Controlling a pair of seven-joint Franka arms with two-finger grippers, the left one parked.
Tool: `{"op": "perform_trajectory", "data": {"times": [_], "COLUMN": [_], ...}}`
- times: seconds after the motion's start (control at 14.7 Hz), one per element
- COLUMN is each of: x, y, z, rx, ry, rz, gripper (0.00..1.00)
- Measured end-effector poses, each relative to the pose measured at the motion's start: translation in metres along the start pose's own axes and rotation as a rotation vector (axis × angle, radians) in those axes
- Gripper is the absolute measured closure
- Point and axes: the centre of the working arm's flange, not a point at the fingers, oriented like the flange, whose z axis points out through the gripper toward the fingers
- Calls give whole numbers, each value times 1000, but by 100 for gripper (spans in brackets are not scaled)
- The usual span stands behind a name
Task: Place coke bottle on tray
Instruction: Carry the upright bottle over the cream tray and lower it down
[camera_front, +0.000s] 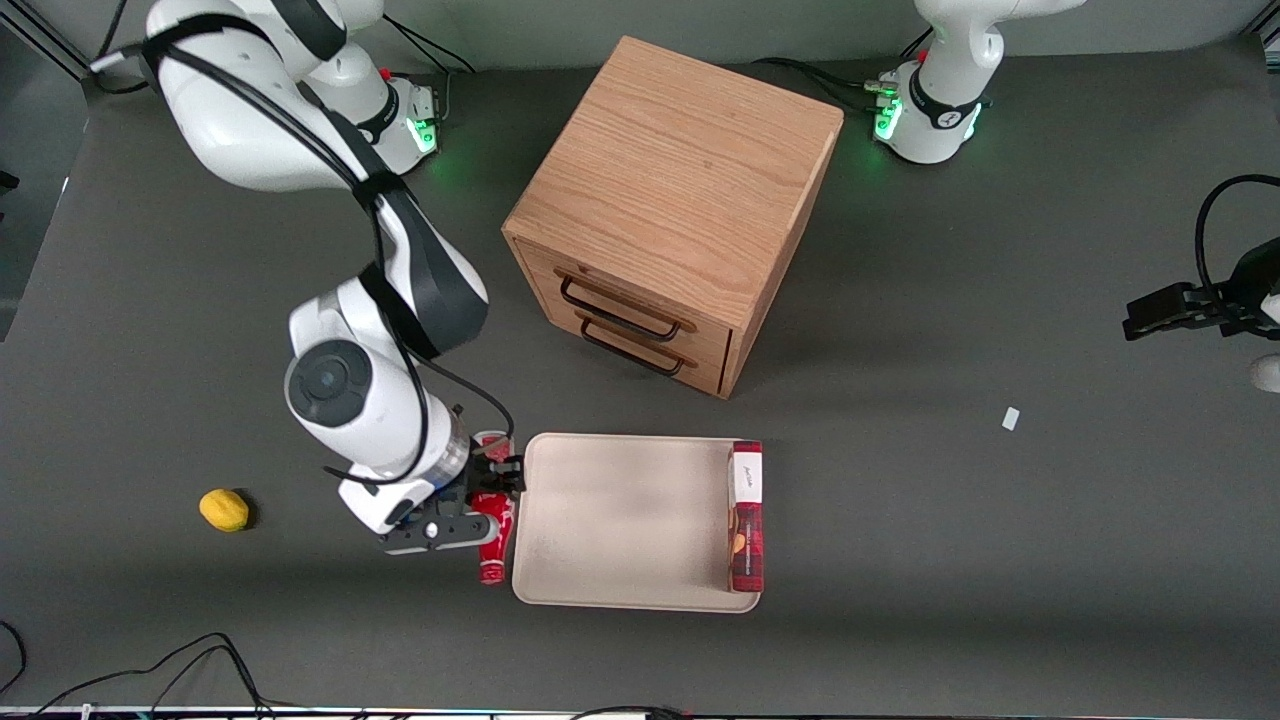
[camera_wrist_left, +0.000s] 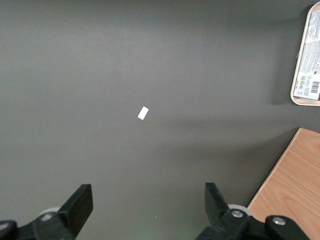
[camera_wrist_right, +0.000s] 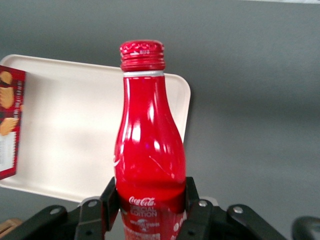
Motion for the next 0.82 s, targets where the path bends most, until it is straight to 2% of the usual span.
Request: {"op": "perform_trajectory", "data": {"times": [0.14,0.82], "x": [0,-15], "y": [1,-7], "z": [35,152], "rx": [2,17], "ry": [-21,-63], "rz": [6,195], "gripper": [45,45]}}
